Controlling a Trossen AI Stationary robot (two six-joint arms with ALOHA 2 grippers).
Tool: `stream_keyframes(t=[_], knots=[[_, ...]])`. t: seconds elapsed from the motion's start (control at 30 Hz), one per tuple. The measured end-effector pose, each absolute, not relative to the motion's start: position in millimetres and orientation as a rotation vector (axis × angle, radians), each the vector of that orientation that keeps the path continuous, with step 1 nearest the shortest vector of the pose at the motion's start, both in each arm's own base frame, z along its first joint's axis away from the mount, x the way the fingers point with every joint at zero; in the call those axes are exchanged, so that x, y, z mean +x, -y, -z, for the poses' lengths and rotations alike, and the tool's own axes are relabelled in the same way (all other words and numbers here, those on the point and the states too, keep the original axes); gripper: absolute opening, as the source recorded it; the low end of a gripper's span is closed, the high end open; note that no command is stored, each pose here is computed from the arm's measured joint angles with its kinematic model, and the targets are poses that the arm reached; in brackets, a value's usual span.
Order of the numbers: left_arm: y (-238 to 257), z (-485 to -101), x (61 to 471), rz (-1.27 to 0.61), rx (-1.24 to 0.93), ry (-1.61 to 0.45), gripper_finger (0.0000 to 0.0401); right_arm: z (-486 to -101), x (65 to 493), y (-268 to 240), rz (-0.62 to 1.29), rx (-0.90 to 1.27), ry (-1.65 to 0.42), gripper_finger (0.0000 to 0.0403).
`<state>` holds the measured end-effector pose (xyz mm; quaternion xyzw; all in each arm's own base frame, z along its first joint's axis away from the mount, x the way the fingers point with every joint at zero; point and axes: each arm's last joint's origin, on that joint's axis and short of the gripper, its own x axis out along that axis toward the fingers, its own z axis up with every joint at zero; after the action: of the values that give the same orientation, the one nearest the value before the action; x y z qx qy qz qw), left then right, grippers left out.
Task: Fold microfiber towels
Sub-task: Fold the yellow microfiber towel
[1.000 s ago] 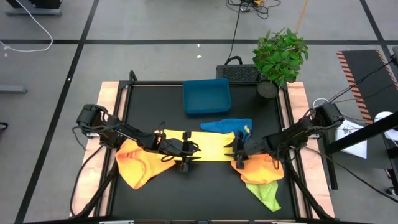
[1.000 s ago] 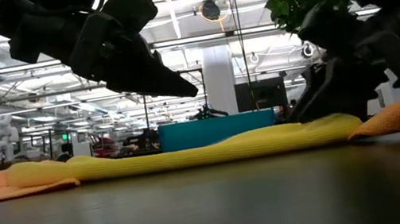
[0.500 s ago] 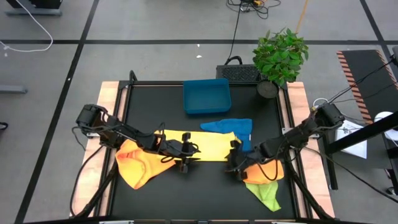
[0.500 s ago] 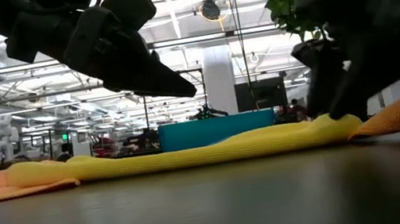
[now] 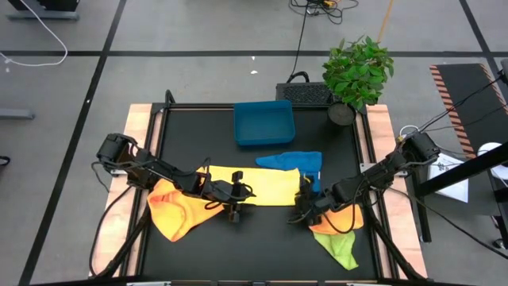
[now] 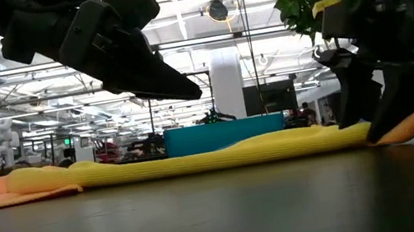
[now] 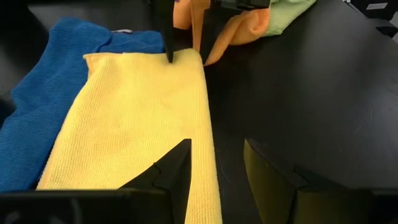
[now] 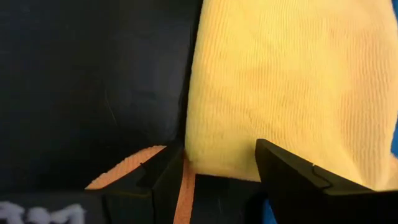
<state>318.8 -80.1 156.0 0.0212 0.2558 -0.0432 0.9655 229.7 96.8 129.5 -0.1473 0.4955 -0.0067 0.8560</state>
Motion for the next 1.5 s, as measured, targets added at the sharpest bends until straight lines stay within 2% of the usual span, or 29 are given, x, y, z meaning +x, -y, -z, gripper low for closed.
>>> stream_keyframes(t=[0.23, 0.5, 0.83, 1.13, 1.3, 1.5], knots=[[80.1, -156.0, 318.8, 0.085, 0.04, -0.518, 0.0147, -127.4, 220.1, -101.7, 0.09, -0.268, -1.085, 0.0191], [80.1, -156.5, 319.0, 0.084, 0.043, -0.511, 0.0147, -127.9, 219.6, -106.4, 0.085, -0.27, -1.059, 0.0191], [83.5, -156.3, 318.0, 0.088, 0.021, -0.514, 0.0147, -126.6, 216.2, -105.9, 0.2, -0.091, -1.073, 0.0192], [84.3, -156.5, 317.9, 0.091, 0.022, -0.511, 0.0147, -121.2, 219.1, -111.4, 0.155, 0.052, -0.952, 0.0189], [85.3, -156.7, 317.8, 0.093, 0.021, -0.509, 0.0147, -109.7, 213.5, -106.3, 0.13, 0.129, -0.885, 0.0156], [87.3, -157.0, 317.4, 0.099, 0.023, -0.506, 0.0147, -104.0, 208.5, -102.2, 0.14, 0.143, -0.865, 0.009]])
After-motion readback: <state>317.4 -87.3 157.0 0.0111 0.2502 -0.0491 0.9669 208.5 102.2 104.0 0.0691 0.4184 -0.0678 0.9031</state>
